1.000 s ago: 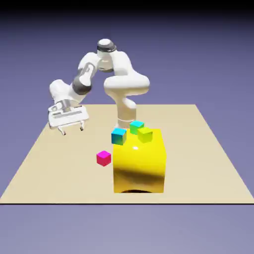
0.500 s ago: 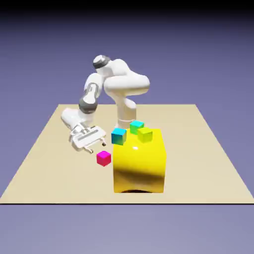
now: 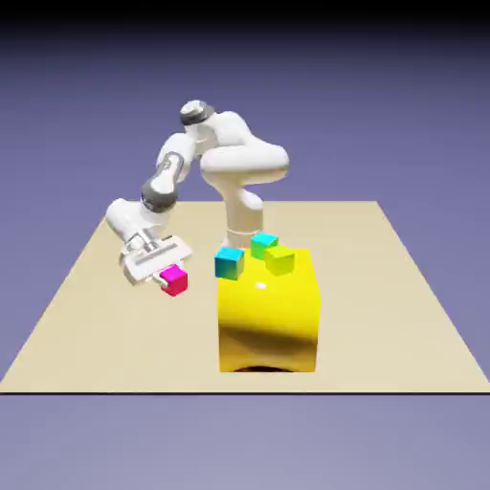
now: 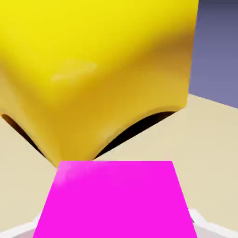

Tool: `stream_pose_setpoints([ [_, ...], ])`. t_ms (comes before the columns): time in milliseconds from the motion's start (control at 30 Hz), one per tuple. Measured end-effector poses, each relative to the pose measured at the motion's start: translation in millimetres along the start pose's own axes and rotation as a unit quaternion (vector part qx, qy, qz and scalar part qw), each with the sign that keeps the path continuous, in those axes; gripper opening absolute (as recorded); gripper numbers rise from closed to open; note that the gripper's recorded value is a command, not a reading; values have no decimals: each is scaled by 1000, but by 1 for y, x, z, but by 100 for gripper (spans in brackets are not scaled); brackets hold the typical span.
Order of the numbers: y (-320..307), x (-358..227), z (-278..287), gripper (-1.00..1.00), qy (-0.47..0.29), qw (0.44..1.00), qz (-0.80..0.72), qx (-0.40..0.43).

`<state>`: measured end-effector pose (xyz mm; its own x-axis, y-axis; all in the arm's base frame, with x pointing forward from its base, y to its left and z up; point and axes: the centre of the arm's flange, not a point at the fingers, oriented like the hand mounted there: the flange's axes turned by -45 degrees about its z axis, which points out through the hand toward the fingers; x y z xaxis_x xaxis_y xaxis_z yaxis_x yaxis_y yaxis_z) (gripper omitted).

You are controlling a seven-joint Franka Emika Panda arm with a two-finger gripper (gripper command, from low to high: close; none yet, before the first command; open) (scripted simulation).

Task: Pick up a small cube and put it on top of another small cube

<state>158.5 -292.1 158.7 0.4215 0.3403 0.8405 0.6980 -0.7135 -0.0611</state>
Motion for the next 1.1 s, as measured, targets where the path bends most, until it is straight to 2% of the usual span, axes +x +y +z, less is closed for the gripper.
stream_pose_setpoints([
  [367, 22, 176, 25, -100, 27, 998, -55, 23],
  [733, -42, 319, 89, -100, 39, 991, -89, 87],
  [833, -87, 332, 124, -100, 48, 986, -102, 122],
  [1100, -97, 319, 175, -100, 53, 985, -103, 125],
])
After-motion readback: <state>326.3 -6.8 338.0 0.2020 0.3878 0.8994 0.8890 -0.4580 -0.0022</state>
